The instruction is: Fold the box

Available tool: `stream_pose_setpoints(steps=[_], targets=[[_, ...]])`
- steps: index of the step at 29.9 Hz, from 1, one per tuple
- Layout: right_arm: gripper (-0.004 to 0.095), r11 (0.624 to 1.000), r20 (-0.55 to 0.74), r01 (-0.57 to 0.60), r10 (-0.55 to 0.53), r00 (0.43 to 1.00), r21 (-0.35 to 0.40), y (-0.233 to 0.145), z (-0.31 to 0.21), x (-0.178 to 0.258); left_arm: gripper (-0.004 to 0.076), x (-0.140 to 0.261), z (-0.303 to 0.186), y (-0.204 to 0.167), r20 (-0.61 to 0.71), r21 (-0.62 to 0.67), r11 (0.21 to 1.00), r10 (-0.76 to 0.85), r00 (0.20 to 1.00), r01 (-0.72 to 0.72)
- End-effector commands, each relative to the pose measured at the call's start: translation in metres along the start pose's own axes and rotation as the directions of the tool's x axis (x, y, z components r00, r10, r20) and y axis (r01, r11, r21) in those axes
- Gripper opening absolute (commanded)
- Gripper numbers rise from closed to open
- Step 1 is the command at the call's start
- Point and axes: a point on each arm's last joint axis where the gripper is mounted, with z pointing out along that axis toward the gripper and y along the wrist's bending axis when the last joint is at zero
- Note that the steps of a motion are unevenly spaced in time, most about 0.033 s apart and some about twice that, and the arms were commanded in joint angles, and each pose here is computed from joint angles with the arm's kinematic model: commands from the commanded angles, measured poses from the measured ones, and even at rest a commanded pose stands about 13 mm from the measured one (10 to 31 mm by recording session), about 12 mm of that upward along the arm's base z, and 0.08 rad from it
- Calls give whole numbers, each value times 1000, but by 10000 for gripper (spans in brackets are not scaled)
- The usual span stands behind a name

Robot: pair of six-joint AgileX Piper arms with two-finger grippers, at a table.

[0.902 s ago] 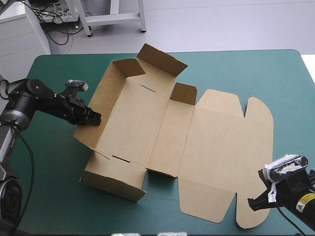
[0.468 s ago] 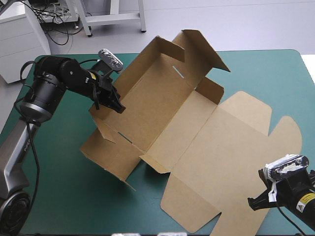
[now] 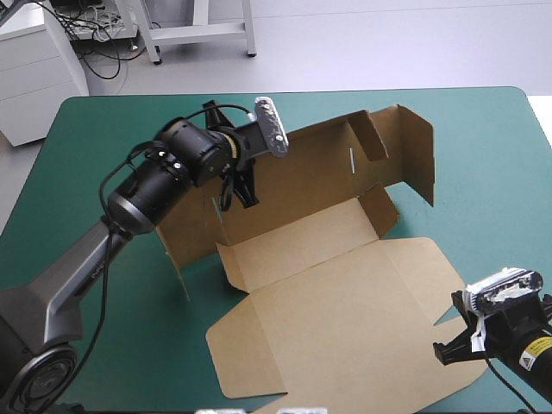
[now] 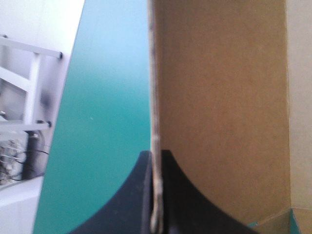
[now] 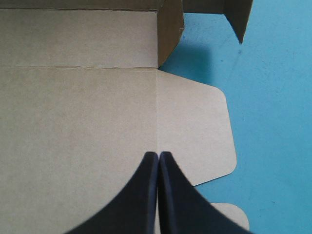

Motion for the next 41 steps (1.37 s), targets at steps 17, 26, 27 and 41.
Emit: stream_pose_setpoints(steps=[17, 26, 27, 41], targets=[[-18, 998, 103, -63, 65, 993, -27, 1, -7, -15, -32, -17, -24, -44, 185, -283, 910, 362, 914, -303], [-18, 996, 99, -79, 83, 992, -37, 2, -7, -15, -32, 16, -18, -73, 174, -367, 861, 436, 883, -353], [-18, 996, 99, -79, 83, 992, -37, 2, -7, -15, -32, 19, -17, -75, 179, -379, 858, 436, 882, -347], [-18, 993, 87, -114, 117, 989, -38, 2, -7, -14, -32, 38, -9, -92, 205, -458, 813, 491, 847, -361]])
